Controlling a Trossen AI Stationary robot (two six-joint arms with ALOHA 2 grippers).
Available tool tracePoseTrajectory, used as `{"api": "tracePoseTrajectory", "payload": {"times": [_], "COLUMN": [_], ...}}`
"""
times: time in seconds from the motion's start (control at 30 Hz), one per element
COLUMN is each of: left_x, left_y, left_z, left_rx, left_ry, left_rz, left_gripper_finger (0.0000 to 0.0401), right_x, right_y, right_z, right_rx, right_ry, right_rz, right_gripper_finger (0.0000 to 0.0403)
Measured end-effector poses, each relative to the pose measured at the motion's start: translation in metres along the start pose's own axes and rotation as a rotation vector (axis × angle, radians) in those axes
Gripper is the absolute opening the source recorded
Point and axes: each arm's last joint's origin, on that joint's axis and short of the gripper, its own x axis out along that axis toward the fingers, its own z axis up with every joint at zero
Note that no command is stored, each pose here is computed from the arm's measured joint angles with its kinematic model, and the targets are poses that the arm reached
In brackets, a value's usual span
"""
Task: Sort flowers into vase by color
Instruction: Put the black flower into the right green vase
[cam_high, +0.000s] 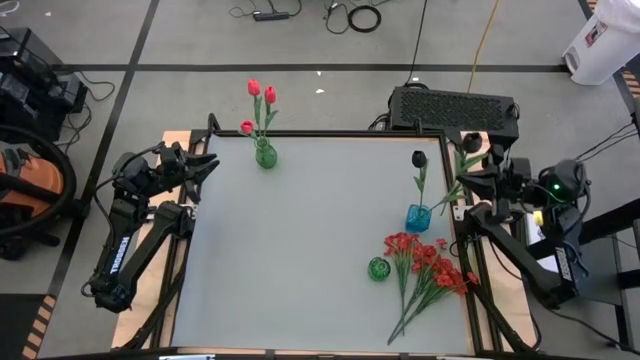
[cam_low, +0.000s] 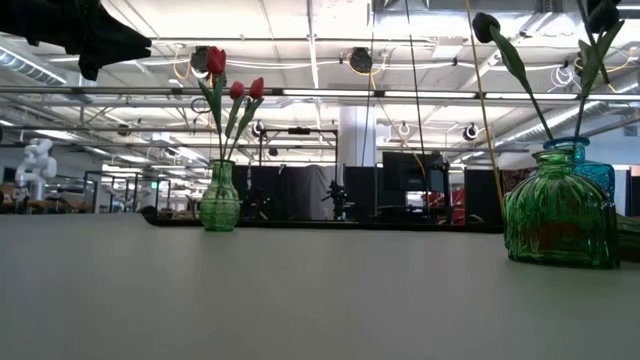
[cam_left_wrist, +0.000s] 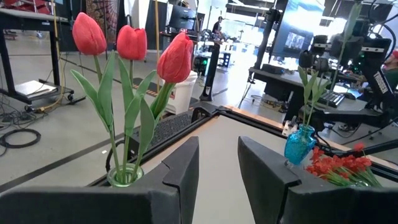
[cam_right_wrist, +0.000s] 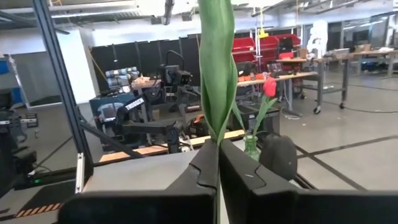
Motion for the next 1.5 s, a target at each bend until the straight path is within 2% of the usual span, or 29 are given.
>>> {"api": "tracePoseTrajectory", "payload": {"times": [0.67, 0.97, 1.5], "left_x": [0.0, 0.0, 0.0], "left_y": [0.0, 0.0001, 0.0], "left_z": [0.0, 0.0, 0.0], "left_rx": [0.0, 0.0, 0.0], "left_ry": [0.0, 0.0, 0.0], "left_rz": [0.0, 0.0, 0.0], "left_gripper_finger": [0.0118, 0.0118, 0.0118], "right_x": [-0.0044, -0.0046, -0.0047], "right_y": [0.006, 0.0051, 0.0054], "right_z": [0.0037, 0.0041, 0.0047], "right_rx": [-0.069, 0.054, 0.058], "right_ry": [-0.051, -0.058, -0.06], "right_rz": [0.017, 0.004, 0.012], "right_gripper_finger": [0.0, 0.0, 0.0]}}
